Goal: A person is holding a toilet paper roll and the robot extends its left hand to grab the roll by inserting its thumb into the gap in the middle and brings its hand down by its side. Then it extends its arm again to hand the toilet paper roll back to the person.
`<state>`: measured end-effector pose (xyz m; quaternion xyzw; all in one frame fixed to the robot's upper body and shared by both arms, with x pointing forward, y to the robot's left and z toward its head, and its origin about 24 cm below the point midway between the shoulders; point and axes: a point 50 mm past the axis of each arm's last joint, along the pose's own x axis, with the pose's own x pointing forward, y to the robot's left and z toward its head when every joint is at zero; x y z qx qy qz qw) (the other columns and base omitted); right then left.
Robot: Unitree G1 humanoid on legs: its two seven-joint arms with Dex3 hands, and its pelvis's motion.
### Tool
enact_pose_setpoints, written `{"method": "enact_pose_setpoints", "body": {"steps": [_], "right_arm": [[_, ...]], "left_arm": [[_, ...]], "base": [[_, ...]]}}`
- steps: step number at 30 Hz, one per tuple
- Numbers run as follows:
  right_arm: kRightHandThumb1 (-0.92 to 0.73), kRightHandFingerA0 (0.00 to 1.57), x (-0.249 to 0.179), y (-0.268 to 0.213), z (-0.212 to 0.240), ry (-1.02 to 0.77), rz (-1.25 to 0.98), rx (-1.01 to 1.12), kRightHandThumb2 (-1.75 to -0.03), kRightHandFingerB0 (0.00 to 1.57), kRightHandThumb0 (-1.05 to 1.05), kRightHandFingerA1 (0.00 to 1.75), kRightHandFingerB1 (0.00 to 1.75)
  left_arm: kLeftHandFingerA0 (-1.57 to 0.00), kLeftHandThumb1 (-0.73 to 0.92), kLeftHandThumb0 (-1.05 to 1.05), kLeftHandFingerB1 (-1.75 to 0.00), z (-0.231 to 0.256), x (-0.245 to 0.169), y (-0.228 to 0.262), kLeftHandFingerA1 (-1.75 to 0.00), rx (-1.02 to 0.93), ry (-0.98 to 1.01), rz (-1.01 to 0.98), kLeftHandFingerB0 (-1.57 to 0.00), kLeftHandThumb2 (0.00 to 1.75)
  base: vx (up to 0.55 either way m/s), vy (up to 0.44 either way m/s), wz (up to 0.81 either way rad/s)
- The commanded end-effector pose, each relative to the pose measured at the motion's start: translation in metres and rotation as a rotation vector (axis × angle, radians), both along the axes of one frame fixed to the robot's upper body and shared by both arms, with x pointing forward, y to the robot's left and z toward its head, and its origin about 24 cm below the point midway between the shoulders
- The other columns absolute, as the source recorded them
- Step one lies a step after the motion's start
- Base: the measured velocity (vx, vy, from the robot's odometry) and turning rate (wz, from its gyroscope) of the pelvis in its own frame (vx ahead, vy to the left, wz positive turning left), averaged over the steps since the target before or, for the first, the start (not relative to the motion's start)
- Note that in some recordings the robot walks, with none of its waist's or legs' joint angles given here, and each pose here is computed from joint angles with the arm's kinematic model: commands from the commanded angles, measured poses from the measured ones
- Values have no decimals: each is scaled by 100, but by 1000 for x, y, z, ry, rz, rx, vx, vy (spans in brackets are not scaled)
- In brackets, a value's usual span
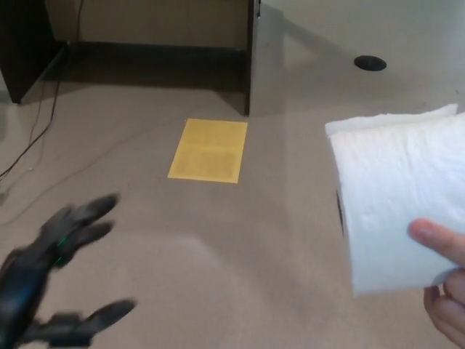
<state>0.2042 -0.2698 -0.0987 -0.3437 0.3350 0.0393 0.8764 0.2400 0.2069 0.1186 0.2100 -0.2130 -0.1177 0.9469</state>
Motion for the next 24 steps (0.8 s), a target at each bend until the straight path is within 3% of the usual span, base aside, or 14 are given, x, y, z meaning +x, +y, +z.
{"method": "enact_pose_setpoints", "body": {"steps": [1,2,3,5,15,16,17,18,19,22,23,24], "right_arm": [[-67,69,4,-2,3,-14,-17,8,-61,46,-49,57,39],[-68,70,2,-2,1,0,-18,11,-61,46,-48,56,39],[-56,63,1,-2,0,10,-19,9,-89,40,-53,65,52],[-55,63,0,-2,0,9,-19,7,-89,40,-53,65,53],[-54,62,5,-6,4,4,-23,5,-88,41,-51,67,54],[-67,70,5,-6,4,5,-23,5,-60,47,-47,58,40],[-67,70,7,-5,5,0,-23,6,-60,47,-47,58,40],[-54,64,7,-5,5,4,-28,10,-88,43,-51,66,54],[-67,70,5,-6,3,9,-31,10,-61,48,-47,57,40],[-68,69,0,-5,0,21,-32,12,-61,48,-47,56,40],[-55,63,-1,-5,0,24,-31,11,-88,42,-51,65,54],[-55,63,-2,-4,-1,26,-28,7,-88,42,-52,66,54]], "left_arm": [[-27,42,-40,-35,24,18,-35,-41,13,32,-78,-21,62],[-30,41,-42,-35,28,21,-44,-41,9,27,-96,-21,63],[-29,41,-43,-35,32,23,-52,-42,2,18,-108,-22,63],[-30,40,-46,-36,35,25,-57,-42,7,12,-111,-22,64],[-29,40,-45,-36,68,44,-83,-42,56,-78,-157,-22,63],[-29,40,-46,-36,68,45,-84,-43,58,-77,-156,-21,64],[-29,40,-46,-36,70,46,-84,-43,64,-83,-153,-21,64],[-28,40,-45,-36,70,47,-85,-42,60,-77,-155,-22,63],[-27,41,-45,-35,69,47,-85,-42,60,-73,-159,-21,64],[-28,40,-43,-36,70,45,-90,-42,67,-91,-175,-21,63],[-30,40,-43,-36,71,45,-92,-42,67,-109,-184,-21,63],[-27,40,-46,-36,74,46,-95,-41,66,-125,-194,-20,64]], "base": [[0,0,0],[0,0,0],[0,0,0],[0,0,0],[0,0,0],[0,0,0],[0,0,0],[0,0,0],[0,0,0],[0,0,0],[0,0,0],[0,0,0]]}}
